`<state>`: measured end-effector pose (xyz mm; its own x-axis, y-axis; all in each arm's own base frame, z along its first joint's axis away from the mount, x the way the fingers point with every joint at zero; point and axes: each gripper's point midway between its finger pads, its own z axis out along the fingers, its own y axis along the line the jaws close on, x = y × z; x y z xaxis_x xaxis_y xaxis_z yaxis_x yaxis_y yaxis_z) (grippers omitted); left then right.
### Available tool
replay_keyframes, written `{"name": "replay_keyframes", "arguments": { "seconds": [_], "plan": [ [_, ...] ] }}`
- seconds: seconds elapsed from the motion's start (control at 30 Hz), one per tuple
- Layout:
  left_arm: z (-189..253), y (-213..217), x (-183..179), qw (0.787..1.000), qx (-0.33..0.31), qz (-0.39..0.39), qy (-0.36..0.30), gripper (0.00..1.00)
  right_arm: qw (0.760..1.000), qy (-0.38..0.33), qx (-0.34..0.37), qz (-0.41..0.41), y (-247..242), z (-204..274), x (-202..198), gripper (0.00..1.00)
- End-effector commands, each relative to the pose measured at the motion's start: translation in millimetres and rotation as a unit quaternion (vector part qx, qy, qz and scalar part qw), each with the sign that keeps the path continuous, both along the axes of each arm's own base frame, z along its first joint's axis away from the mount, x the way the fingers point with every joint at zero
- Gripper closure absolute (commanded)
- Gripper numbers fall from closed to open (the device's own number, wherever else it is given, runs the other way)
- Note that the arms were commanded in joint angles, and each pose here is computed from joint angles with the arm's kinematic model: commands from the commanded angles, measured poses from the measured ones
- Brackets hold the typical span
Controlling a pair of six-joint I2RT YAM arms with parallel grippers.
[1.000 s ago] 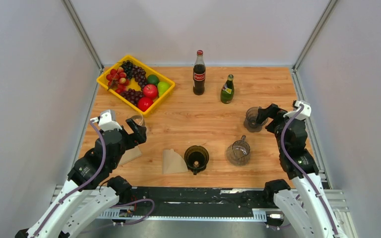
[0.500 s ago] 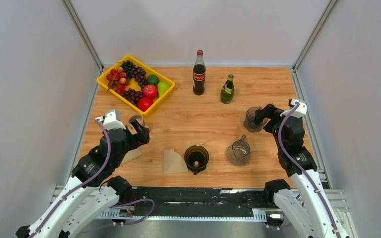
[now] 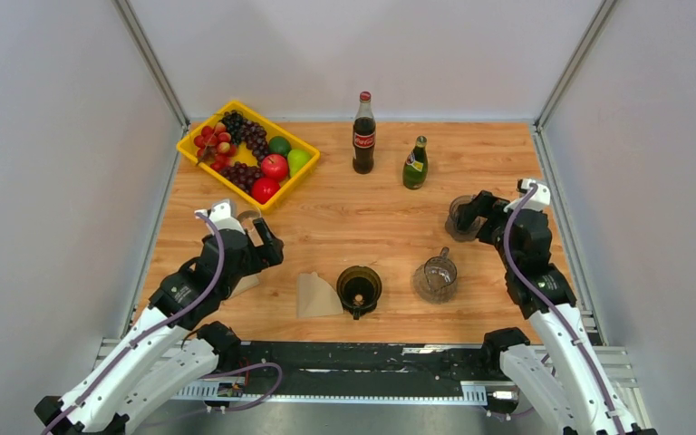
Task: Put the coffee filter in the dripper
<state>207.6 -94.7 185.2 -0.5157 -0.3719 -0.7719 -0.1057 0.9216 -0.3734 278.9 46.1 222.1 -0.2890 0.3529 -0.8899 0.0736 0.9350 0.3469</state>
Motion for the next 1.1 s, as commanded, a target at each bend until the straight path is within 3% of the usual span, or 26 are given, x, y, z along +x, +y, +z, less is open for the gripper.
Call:
{"name": "replay_keyframes", "arguments": {
  "seconds": [0.0, 0.2, 0.5, 0.83, 1.07],
  "plan": [
    [-1.4, -12.8, 2.2, 1.0, -0.02, -0.018, 0.0, 0.0, 1.0, 0.0, 0.001, 0.031, 11.1, -1.3, 2.1, 0.0],
    [-11.3, -21.3, -0.8, 0.999, -0.018, -0.044, 0.017, 0.0, 0.997, 0.013, 0.009, 0.071, 25.6, -4.1, 3.1, 0.0],
    [-27.8, -45.1, 2.2, 0.994, -0.021, -0.093, 0.045, 0.0, 0.973, 0.084, 0.03, 0.213, 86.6, -32.2, -11.1, 0.0],
    [-37.1, -75.6, 6.7, 0.986, -0.055, -0.151, 0.041, 0.0, 0.912, 0.148, -0.027, 0.381, 183.8, -64.2, -59.1, 0.0],
    [-46.7, -83.1, 3.3, 0.982, -0.061, -0.17, 0.053, 0.0, 0.895, 0.184, -0.039, 0.403, 211.6, -85.0, -74.8, 0.02]
  ]
}}
